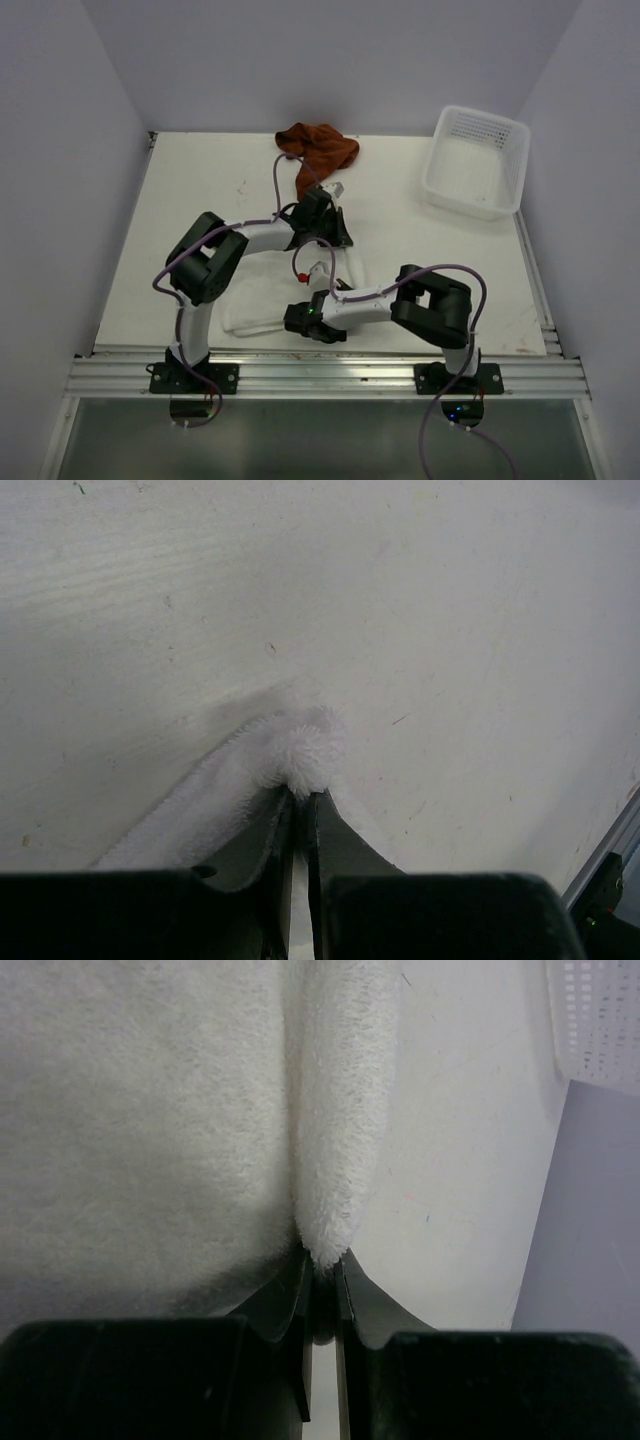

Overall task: Roll the towels
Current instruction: Roll the towel

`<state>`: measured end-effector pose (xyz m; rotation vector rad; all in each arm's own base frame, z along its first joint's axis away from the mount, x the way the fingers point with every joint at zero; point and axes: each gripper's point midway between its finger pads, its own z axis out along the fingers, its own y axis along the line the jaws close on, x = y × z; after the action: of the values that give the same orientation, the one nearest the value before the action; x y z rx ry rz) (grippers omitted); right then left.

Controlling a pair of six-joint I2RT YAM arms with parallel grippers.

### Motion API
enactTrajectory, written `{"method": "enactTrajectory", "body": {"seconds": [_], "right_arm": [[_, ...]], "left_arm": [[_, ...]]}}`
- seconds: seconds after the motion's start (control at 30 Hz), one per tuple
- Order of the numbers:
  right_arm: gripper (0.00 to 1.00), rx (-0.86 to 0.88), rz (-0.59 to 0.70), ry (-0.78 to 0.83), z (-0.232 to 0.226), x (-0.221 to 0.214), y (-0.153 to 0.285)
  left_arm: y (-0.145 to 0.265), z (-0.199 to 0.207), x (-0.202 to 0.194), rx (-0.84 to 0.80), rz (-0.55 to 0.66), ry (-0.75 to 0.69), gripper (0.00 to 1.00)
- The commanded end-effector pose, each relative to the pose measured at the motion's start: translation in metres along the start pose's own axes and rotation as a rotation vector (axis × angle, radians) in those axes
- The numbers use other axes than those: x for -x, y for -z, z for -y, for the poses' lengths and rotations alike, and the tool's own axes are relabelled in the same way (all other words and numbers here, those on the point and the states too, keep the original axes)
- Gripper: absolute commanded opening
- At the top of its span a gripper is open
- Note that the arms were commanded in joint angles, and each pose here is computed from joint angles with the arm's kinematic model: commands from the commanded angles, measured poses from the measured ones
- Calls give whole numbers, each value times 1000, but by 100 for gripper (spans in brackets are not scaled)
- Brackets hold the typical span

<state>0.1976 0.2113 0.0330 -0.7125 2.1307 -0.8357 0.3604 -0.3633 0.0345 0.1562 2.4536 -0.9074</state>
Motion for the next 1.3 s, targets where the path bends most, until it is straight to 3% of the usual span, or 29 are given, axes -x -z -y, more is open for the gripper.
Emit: {"method": "enactTrajectory", "body": {"seconds": [0.0, 0.23, 0.33, 0.5, 0.83, 1.1, 1.2, 1.23, 1.27], "right_arm": [[1, -8, -51, 83, -1, -13, 10], [4, -8, -56, 130, -15, -11, 12], [10, 6, -50, 130, -18, -10, 14], [34, 69, -56, 83, -24, -8, 19], [62, 408, -10, -207, -32, 13, 51], [63, 624, 54, -421, -5, 30, 72], [52, 712, 57, -553, 16, 37, 67], [41, 730, 79, -659, 35, 51, 58], [38, 764, 75, -689, 38, 53, 56]], "left_arm": [[16, -20, 69, 63, 240, -51, 0], [16, -41, 59, 109, 233, -41, 0], [15, -45, 53, 66, 227, -14, 0], [14, -58, 50, 82, 218, -14, 0], [18, -63, 43, 76, 246, -23, 0], [22, -64, 39, 76, 255, -24, 0], [23, -65, 37, 77, 256, -21, 0], [24, -66, 36, 79, 256, -19, 0], [24, -66, 35, 80, 254, -18, 0]]}}
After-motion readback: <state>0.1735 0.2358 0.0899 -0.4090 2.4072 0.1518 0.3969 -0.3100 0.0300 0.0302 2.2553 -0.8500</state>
